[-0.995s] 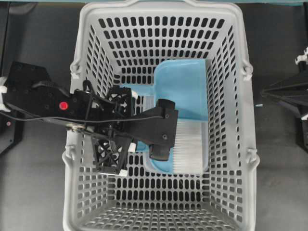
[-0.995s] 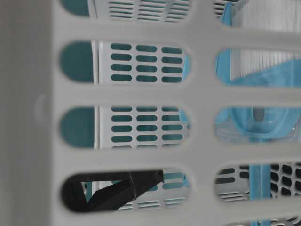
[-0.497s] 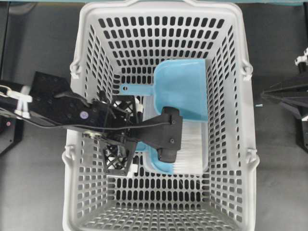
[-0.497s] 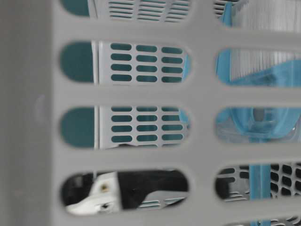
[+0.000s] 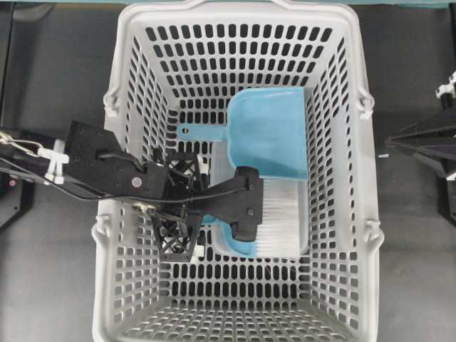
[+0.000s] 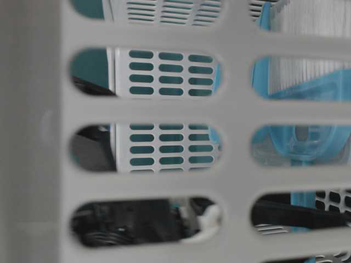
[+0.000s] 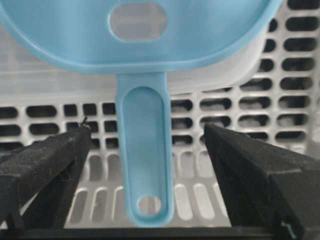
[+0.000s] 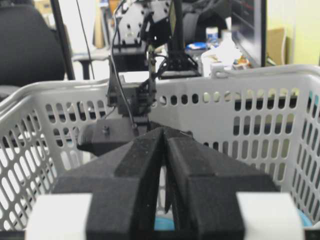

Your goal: Pick up the hand brush from the shopping basket with the left arm.

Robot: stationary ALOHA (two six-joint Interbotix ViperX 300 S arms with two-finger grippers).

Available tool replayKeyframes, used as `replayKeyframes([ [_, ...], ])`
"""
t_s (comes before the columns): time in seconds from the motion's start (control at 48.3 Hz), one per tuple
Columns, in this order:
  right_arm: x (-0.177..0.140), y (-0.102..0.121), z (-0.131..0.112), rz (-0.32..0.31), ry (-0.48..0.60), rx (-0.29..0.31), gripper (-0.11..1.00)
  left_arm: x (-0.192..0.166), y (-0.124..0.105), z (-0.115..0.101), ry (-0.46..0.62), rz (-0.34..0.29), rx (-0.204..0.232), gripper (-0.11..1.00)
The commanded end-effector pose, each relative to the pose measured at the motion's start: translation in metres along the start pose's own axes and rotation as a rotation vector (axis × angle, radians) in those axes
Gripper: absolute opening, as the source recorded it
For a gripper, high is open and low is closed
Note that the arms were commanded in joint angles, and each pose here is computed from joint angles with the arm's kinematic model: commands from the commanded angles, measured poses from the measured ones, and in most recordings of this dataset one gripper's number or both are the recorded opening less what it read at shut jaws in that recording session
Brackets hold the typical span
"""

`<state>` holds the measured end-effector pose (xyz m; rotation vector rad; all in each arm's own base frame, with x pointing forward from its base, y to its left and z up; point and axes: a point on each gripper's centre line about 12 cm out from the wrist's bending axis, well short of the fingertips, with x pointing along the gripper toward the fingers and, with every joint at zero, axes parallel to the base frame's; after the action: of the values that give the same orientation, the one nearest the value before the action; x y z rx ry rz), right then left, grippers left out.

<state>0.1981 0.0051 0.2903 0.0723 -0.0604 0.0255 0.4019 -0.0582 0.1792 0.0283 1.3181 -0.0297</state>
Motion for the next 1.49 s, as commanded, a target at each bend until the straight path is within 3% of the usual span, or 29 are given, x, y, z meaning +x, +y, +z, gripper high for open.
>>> replayKeyframes([
  [0.0,0.003,0.001,0.005,0.001,-0.011,0.005,0.00,0.003,-0.001,0.000,-0.012,-0.001,0.006,0.91],
  [0.518,0.003,0.000,0.003,0.000,-0.003,0.006,0.00,0.009,0.000,0.000,-0.049,-0.006,0.002,0.86],
  [0.601,0.003,0.000,0.003,0.000,-0.003,0.006,0.00,0.009,0.000,-0.001,-0.050,-0.006,0.002,0.74],
  [0.746,0.003,0.000,0.002,0.000,-0.001,0.006,0.00,0.009,-0.002,0.002,-0.076,-0.010,0.006,0.32],
  [0.787,0.003,0.000,0.001,0.000,0.000,0.006,0.00,0.007,-0.002,0.003,-0.090,-0.012,0.005,0.25],
  [1.057,0.002,0.000,0.001,-0.001,0.000,0.011,0.00,-0.021,-0.001,0.005,-0.195,-0.023,0.023,0.26],
  [1.243,0.003,0.000,0.000,-0.001,0.003,0.012,0.00,-0.041,-0.003,-0.001,-0.255,-0.029,0.058,0.26],
  [1.471,0.002,0.000,0.000,-0.001,0.002,0.012,0.00,-0.082,-0.004,0.006,-0.343,-0.039,0.049,0.26],
])
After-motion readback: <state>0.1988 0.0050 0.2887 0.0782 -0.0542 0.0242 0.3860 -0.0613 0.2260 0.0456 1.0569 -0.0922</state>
